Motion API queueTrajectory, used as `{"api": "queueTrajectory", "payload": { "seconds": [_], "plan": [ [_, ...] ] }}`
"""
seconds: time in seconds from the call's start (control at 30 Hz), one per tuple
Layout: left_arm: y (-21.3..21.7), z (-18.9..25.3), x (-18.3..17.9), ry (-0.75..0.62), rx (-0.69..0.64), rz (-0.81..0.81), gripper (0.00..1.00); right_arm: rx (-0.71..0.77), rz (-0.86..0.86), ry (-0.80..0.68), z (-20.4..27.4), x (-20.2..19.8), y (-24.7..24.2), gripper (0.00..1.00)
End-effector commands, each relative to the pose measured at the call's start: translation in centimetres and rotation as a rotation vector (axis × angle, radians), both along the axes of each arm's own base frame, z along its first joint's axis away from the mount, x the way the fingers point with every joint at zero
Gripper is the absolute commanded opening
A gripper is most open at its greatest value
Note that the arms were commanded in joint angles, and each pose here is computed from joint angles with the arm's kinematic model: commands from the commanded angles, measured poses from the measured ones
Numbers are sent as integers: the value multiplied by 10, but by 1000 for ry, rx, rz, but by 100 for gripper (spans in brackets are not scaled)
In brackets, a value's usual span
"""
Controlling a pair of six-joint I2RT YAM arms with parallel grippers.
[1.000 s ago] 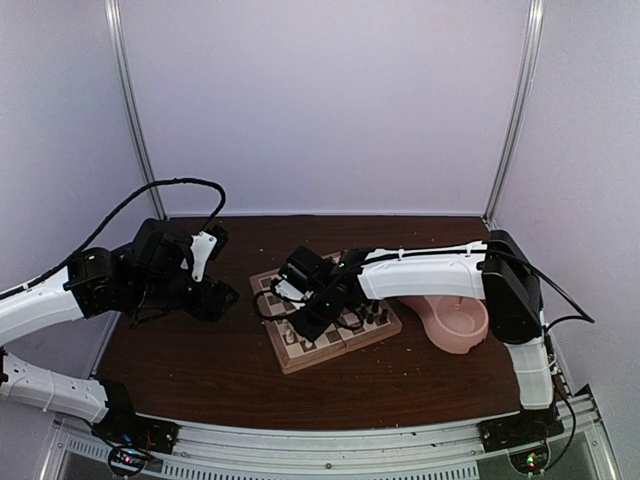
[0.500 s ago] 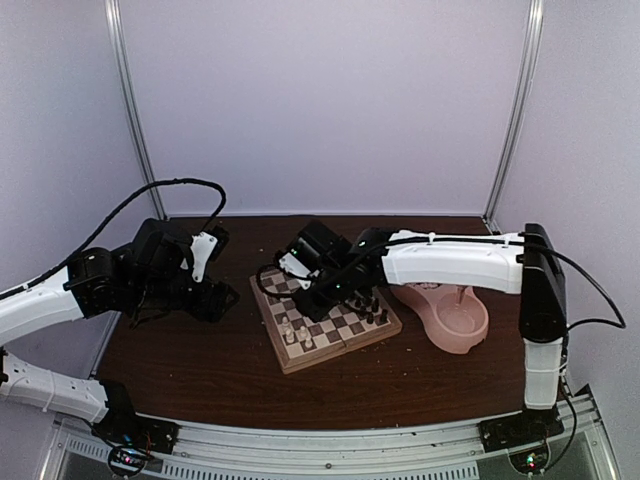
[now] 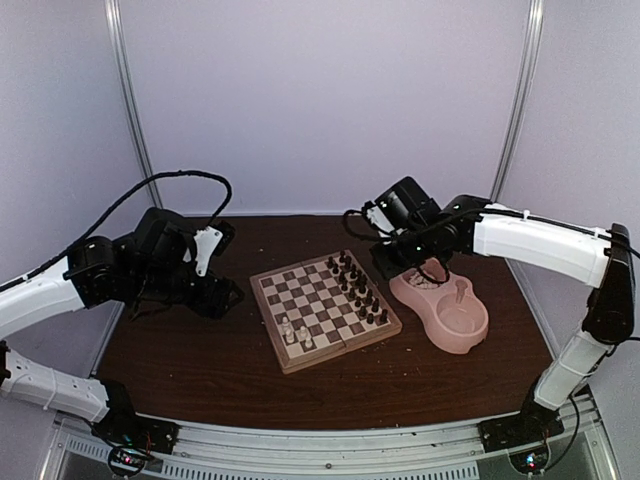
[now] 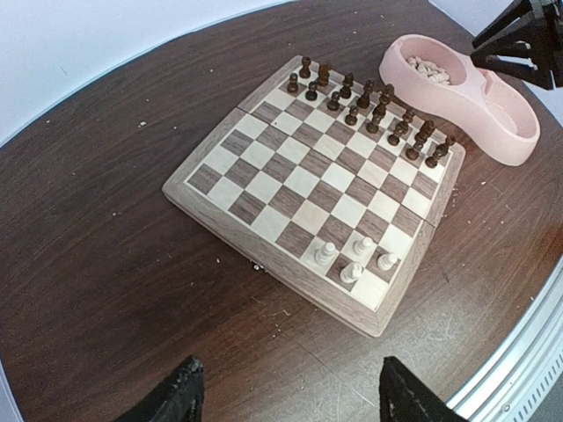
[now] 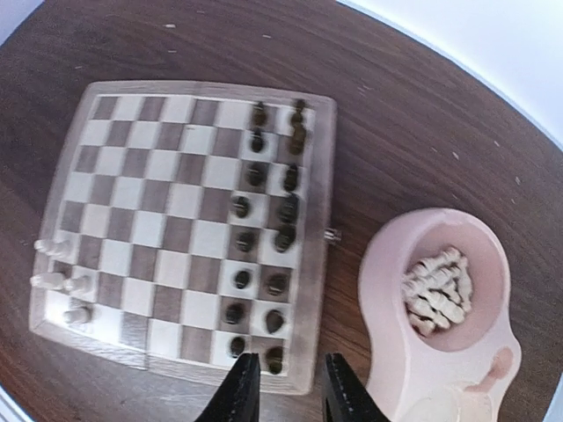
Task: Set up the chess pieces on the board
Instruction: Place the pawn at g2, then pick up the chess pile from the storage box.
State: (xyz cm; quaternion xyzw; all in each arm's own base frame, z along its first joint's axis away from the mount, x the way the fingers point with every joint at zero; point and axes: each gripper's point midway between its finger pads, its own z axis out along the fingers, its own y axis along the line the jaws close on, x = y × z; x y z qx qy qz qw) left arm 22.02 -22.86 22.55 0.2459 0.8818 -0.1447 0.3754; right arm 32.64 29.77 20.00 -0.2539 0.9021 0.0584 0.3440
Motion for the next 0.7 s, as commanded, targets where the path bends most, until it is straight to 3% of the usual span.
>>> {"api": "queueTrajectory", "payload": {
  "seconds": [0.0, 0.2, 0.33, 0.67],
  "plan": [
    [-5, 8, 0, 9, -27, -13, 68, 50, -194, 38, -4, 19, -66, 26],
    [-7, 7, -1, 21, -36, -7, 69, 101, -411, 104, -24, 51, -115, 20],
    [-7, 9, 1, 21, -38, 0, 69, 128, -505, 95, -32, 70, -118, 23],
    [-5, 11, 4, 12, -23, 18, 69, 33, -716, 119, -64, 94, -149, 28]
  ]
}}
